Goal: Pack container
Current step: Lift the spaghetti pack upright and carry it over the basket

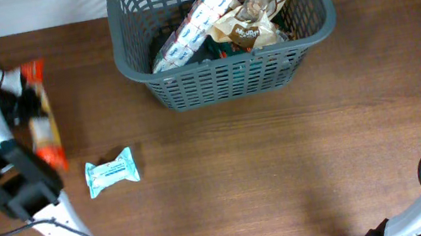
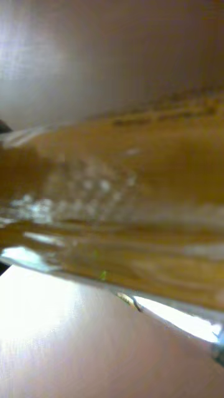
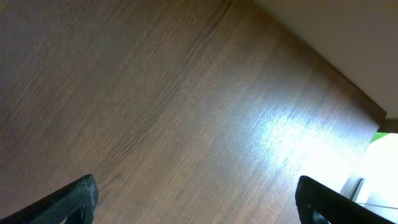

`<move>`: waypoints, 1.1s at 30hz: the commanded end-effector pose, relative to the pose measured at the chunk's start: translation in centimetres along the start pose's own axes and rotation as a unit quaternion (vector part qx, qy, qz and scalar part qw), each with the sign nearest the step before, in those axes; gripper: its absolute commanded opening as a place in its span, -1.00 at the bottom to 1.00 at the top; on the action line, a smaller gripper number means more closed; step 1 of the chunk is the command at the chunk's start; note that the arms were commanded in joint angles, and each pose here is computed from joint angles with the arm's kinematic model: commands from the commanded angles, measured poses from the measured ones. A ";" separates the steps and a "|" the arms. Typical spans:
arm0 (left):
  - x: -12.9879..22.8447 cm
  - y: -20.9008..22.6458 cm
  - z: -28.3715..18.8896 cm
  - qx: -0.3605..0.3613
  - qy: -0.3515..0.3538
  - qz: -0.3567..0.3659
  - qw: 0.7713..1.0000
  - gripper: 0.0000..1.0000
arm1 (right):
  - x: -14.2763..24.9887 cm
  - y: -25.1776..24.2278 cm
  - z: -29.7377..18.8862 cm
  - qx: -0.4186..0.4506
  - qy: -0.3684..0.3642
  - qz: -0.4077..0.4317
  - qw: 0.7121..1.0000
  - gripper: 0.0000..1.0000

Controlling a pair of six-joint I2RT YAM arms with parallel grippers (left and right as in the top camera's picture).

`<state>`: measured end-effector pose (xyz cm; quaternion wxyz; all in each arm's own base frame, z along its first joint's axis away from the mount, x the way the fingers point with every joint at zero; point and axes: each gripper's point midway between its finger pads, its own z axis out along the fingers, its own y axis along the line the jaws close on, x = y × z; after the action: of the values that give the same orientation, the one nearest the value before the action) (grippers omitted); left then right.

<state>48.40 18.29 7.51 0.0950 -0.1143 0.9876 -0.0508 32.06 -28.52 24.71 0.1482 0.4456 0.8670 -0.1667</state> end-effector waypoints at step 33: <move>-6.6 -28.2 -47.2 0.143 -0.647 0.173 0.729 -0.97 | -0.1 -0.2 -0.4 -0.001 -0.006 0.007 1.000 0.98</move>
<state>56.30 -3.51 50.95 0.6734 0.0630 0.7319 -0.0836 32.05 -28.52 24.71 0.1482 0.4458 0.8669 -0.1668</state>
